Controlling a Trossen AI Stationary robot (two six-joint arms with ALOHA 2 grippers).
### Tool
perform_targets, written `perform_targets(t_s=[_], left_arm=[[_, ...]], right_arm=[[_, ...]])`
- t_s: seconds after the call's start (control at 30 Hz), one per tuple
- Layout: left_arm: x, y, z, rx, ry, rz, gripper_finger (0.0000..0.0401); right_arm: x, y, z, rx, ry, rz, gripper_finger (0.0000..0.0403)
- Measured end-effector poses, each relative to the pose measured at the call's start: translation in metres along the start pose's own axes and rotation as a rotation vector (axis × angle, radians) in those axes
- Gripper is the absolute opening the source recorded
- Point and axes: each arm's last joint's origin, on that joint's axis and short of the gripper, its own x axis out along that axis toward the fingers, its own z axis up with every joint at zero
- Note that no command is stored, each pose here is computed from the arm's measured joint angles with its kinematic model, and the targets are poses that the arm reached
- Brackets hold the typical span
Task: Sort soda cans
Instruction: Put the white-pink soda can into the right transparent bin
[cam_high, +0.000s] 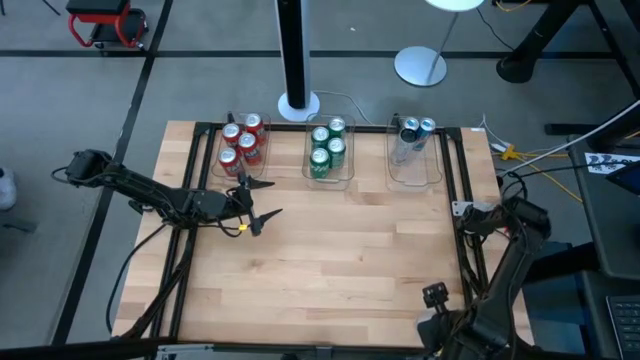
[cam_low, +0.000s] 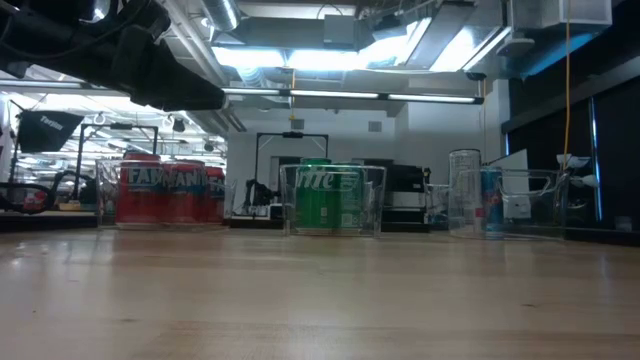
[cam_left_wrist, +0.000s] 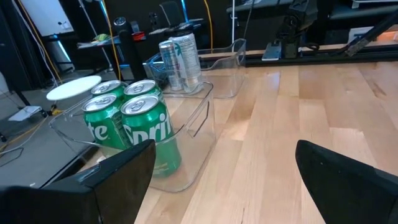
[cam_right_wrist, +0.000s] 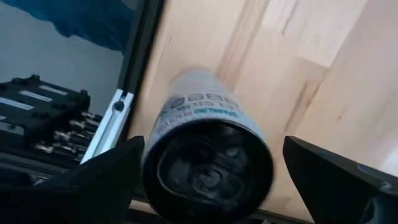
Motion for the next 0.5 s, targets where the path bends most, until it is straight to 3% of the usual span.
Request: perform_targets(t_s=[0.2, 0.5], left_arm=[[0.0, 0.0, 0.0, 0.0, 0.0, 0.0, 0.0375], [0.0, 0.0, 0.0, 0.0, 0.0, 0.0, 0.0375]], right_arm=[[0.012, 0.004, 0.004, -0.016, 0.034, -0.013, 0.0366], [0.019, 0.006, 0.007, -0.074, 0.056, -0.019, 0.0247]])
